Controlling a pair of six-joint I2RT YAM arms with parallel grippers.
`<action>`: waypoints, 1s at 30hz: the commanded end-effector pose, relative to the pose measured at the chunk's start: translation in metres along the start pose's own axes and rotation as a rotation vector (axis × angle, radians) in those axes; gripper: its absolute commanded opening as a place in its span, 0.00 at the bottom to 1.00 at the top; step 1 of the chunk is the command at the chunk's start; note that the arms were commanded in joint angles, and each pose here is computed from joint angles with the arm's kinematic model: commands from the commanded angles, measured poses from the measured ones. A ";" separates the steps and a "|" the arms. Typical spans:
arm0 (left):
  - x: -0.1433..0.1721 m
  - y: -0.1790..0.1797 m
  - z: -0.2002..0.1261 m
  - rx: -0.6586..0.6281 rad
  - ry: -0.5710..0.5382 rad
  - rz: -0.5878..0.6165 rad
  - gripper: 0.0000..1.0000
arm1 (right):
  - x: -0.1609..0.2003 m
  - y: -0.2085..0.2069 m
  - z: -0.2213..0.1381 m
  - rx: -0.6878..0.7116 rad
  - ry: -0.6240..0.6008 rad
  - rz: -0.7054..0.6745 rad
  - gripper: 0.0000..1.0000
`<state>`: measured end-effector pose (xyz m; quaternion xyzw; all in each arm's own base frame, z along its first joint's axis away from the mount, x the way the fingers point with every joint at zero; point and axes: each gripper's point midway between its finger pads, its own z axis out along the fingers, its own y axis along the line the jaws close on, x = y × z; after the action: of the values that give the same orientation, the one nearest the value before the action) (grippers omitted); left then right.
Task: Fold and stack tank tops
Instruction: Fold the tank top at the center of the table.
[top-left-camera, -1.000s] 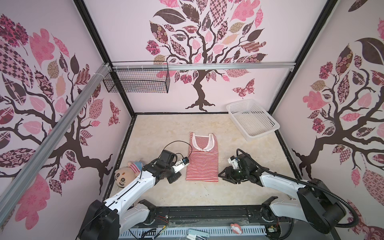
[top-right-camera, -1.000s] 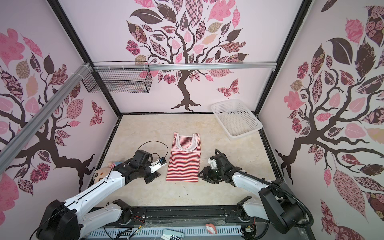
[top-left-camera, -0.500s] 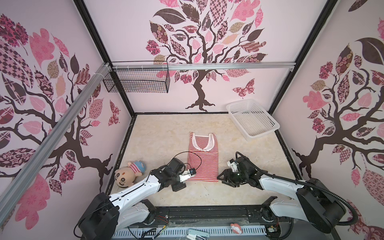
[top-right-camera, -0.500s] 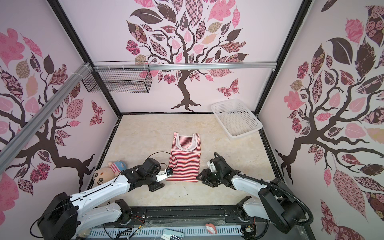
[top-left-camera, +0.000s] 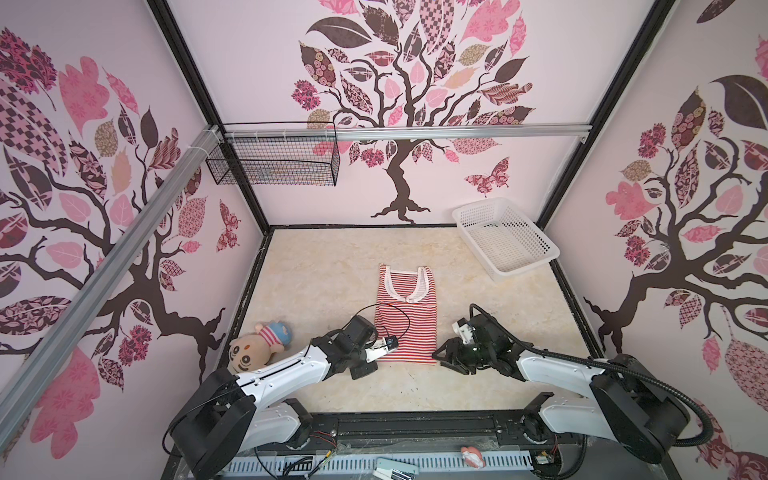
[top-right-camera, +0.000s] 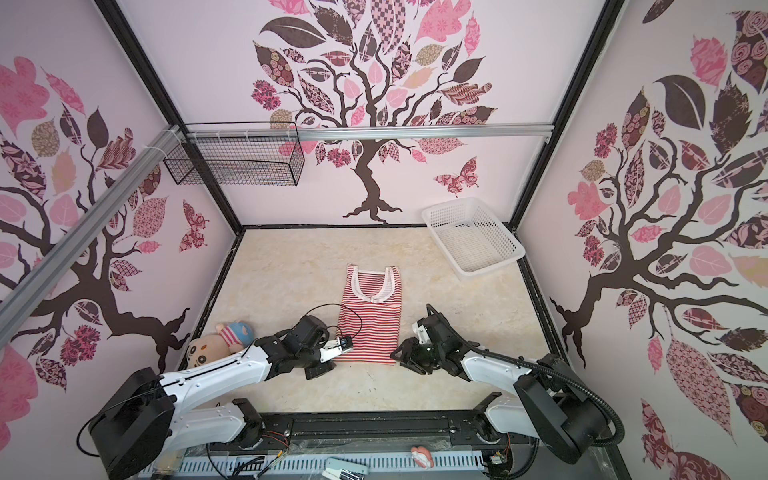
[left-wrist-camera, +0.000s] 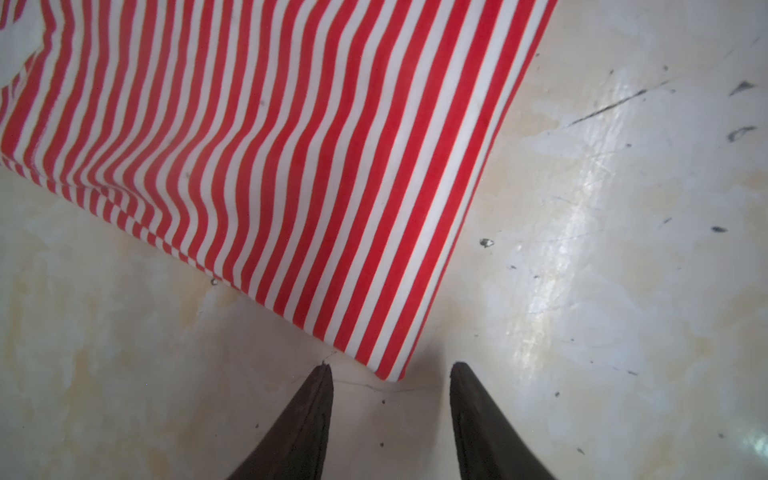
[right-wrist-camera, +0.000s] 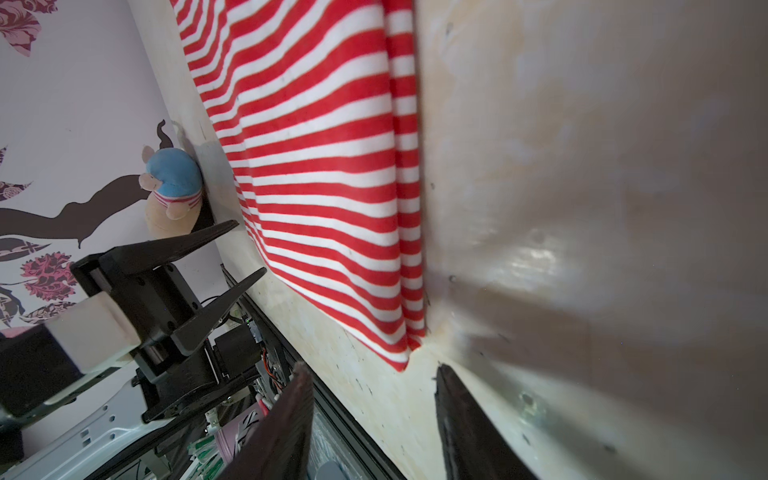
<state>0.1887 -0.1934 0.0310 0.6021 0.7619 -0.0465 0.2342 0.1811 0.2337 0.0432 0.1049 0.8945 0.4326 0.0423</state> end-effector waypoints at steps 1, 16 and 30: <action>-0.008 0.005 0.004 -0.052 -0.006 0.060 0.48 | 0.001 -0.003 0.003 0.008 0.000 0.008 0.49; 0.015 0.000 0.025 -0.048 0.098 0.072 0.28 | 0.003 -0.005 0.004 0.008 0.005 0.014 0.48; 0.009 0.010 0.029 -0.063 0.133 0.039 0.00 | 0.007 -0.008 -0.003 0.021 -0.001 0.013 0.56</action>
<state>0.2168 -0.2099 0.0186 0.6103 0.7513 0.0109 0.2508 0.1789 0.2328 0.0422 0.1109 0.8936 0.4330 0.0410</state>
